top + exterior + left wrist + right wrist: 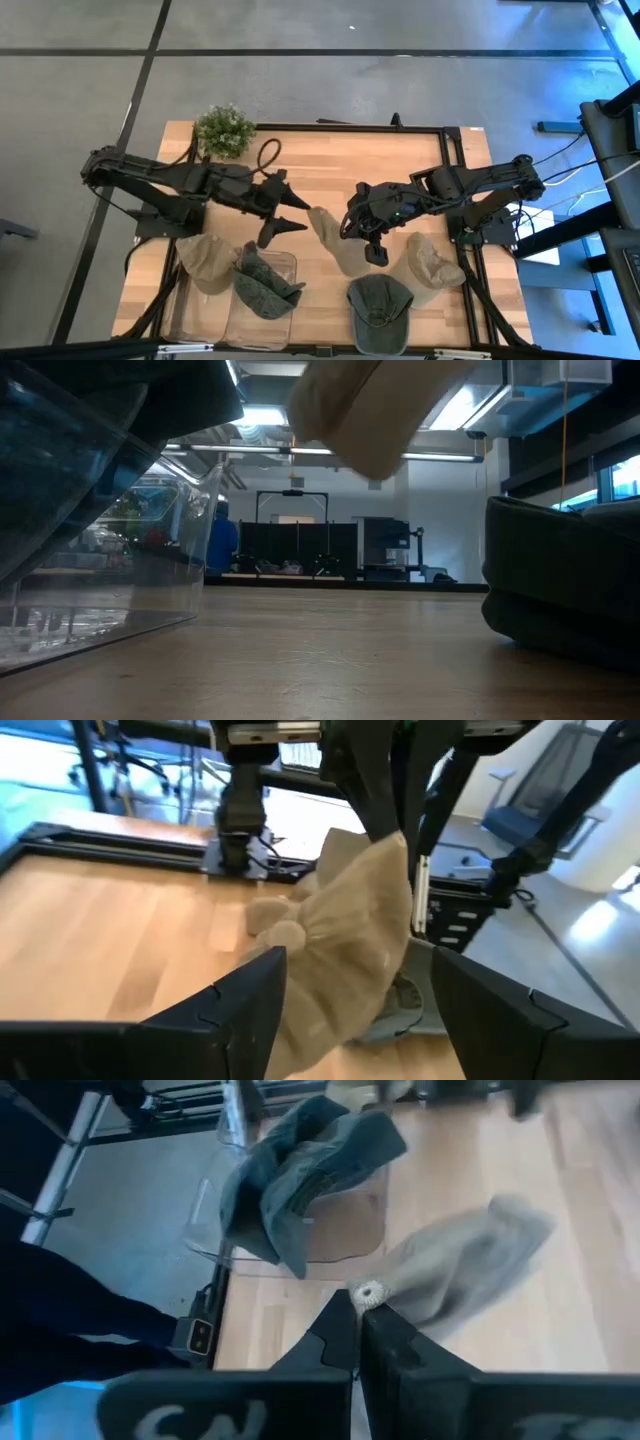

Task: Pick & Place hat
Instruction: Put the left brown cap into the left transparent bin

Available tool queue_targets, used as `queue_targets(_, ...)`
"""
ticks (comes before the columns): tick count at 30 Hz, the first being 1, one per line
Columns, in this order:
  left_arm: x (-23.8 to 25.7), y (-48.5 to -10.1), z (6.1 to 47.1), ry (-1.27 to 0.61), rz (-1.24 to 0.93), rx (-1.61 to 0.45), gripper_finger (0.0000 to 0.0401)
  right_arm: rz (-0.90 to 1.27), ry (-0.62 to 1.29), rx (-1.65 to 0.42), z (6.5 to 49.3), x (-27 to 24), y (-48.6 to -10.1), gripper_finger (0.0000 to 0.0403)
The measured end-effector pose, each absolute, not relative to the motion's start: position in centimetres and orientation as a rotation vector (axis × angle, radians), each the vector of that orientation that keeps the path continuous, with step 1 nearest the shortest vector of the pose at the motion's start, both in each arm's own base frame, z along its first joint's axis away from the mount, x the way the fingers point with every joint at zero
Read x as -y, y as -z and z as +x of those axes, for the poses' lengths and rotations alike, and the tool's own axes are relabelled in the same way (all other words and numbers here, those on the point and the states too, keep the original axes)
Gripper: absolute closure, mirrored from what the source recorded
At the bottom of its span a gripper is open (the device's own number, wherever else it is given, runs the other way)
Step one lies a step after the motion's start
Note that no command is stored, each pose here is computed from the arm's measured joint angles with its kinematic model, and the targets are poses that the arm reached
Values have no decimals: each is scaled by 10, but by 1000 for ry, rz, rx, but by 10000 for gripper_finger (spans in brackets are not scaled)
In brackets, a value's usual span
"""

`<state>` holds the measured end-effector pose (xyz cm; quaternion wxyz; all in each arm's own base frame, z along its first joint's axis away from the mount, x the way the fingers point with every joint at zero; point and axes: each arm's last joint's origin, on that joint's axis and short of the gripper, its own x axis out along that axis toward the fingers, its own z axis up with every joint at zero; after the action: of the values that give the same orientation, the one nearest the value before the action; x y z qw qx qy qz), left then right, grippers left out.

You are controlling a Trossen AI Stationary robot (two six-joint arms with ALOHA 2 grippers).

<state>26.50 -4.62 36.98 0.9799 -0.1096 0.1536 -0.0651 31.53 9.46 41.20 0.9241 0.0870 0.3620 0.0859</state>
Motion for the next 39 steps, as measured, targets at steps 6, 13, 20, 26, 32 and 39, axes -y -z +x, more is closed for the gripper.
queue_targets(6, 37, -361, 276, 136, -207, -353, 159, 180, -221, -764, 324, -98, -405, 399)
queue_targets(13, 32, -361, 276, 132, -189, -347, 159, 164, -270, -726, 330, -102, -404, 398)
queue_targets(20, 36, -359, 278, 251, -208, -365, 159, 128, -273, -649, 336, -96, -409, 397)
queue_targets(26, 35, -359, 278, 229, -203, -366, 159, 125, -276, -625, 338, -95, -411, 396)
queue_targets(32, 37, -359, 277, 285, -214, -377, 161, 116, -275, -625, 338, -94, -411, 395)
queue_targets(39, 37, -358, 276, 287, -238, -397, 201, 105, -244, -631, 338, -94, -410, 394)
